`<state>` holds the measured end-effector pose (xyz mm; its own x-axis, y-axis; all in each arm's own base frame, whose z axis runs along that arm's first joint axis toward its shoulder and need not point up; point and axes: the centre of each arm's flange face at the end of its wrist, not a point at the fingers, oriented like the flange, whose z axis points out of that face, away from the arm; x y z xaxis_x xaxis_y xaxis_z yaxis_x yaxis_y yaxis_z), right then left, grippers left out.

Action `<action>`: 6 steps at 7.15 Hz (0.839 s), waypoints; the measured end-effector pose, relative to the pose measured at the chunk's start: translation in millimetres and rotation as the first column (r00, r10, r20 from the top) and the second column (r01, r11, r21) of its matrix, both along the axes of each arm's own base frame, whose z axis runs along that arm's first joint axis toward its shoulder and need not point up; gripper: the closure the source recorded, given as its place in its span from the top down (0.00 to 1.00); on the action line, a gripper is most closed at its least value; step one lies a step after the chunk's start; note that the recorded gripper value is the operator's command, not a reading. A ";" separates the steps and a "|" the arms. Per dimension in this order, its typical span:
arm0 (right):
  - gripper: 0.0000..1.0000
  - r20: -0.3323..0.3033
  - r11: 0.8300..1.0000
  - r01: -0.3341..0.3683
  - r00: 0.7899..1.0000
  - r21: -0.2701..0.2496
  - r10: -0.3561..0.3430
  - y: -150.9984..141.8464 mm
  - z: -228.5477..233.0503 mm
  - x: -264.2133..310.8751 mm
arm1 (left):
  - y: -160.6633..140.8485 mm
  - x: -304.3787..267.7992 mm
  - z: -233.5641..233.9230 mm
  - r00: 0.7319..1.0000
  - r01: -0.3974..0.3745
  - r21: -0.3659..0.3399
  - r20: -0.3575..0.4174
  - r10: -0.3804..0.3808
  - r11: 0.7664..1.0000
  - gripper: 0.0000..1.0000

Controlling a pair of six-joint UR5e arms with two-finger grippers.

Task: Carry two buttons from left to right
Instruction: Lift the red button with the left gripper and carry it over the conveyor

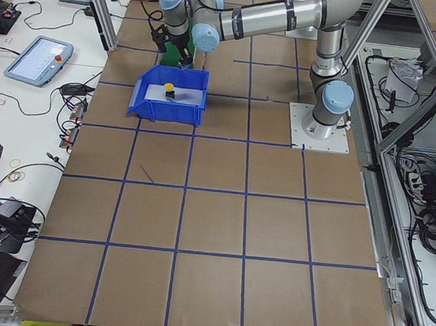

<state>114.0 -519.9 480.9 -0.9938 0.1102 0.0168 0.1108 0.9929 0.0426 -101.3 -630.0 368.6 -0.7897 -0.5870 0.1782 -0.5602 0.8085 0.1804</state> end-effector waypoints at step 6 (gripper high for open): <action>1.00 0.000 1.000 0.002 1.000 0.001 -0.002 0.0 -0.4 0.0 | -27.1 -91.7 -57.8 0.959 -0.285 0.015 -0.009 0.285 0.959 0.24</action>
